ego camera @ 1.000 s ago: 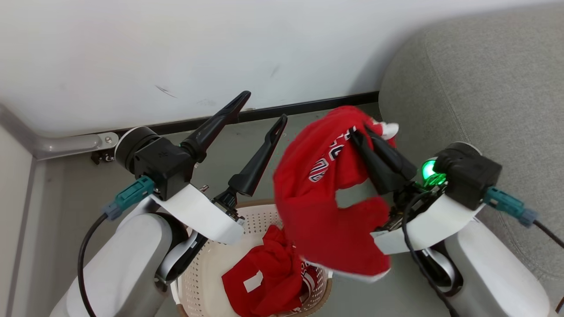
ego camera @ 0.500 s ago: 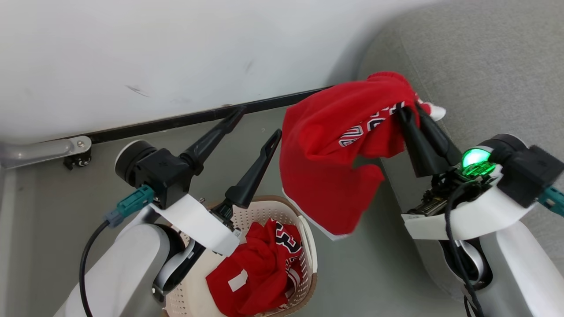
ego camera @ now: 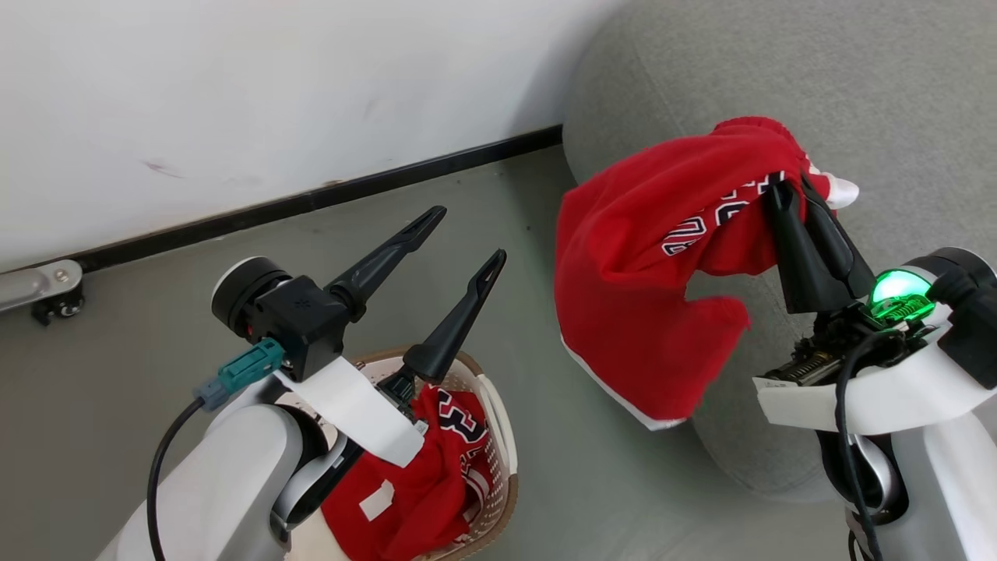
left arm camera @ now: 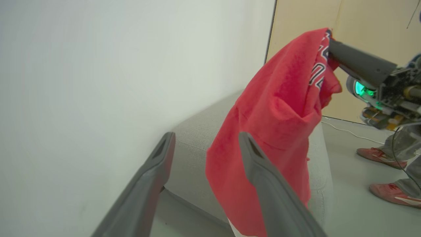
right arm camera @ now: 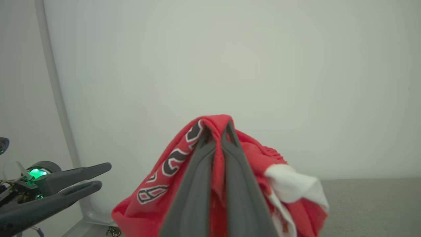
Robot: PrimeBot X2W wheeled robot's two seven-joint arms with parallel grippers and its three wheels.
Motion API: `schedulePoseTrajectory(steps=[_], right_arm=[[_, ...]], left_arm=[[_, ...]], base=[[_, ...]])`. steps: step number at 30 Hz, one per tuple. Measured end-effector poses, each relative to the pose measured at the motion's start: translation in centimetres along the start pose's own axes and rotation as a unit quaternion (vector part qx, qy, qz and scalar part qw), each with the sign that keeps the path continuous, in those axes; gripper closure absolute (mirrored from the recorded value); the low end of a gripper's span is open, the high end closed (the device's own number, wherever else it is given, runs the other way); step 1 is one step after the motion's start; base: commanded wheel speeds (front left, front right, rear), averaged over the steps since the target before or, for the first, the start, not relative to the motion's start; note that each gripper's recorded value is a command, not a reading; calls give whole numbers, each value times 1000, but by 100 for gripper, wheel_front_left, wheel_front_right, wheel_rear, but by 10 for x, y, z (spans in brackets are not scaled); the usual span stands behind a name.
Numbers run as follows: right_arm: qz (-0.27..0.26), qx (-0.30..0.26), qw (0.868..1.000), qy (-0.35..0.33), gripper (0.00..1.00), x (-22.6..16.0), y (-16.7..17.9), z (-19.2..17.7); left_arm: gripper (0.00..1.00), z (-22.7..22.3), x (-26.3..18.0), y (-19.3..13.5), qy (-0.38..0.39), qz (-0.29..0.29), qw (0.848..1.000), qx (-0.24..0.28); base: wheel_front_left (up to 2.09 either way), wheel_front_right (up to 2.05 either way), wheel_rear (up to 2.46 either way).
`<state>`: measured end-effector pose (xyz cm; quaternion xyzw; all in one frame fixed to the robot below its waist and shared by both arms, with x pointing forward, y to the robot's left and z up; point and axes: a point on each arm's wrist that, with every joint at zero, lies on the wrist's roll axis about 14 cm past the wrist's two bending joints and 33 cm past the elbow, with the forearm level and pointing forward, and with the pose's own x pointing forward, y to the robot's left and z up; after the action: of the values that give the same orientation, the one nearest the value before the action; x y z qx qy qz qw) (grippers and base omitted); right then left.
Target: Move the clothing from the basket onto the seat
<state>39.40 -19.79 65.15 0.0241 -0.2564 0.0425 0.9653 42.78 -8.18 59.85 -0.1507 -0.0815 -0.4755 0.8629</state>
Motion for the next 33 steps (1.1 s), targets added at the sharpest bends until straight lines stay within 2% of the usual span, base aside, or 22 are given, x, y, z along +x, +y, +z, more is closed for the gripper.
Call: schedulePoseTrajectory(steps=[17, 33], right_arm=[[-81, -68, 994, 14, 100, -34, -48, 16], [-122, -101, 987, 33, 100, -54, -67, 21]], left_arm=[[0, -29, 26, -25, 19, -60, 998, -30], [0, -51, 43, -38, 34, -98, 993, -49]], base=[[0, 0, 0], [0, 0, 0]])
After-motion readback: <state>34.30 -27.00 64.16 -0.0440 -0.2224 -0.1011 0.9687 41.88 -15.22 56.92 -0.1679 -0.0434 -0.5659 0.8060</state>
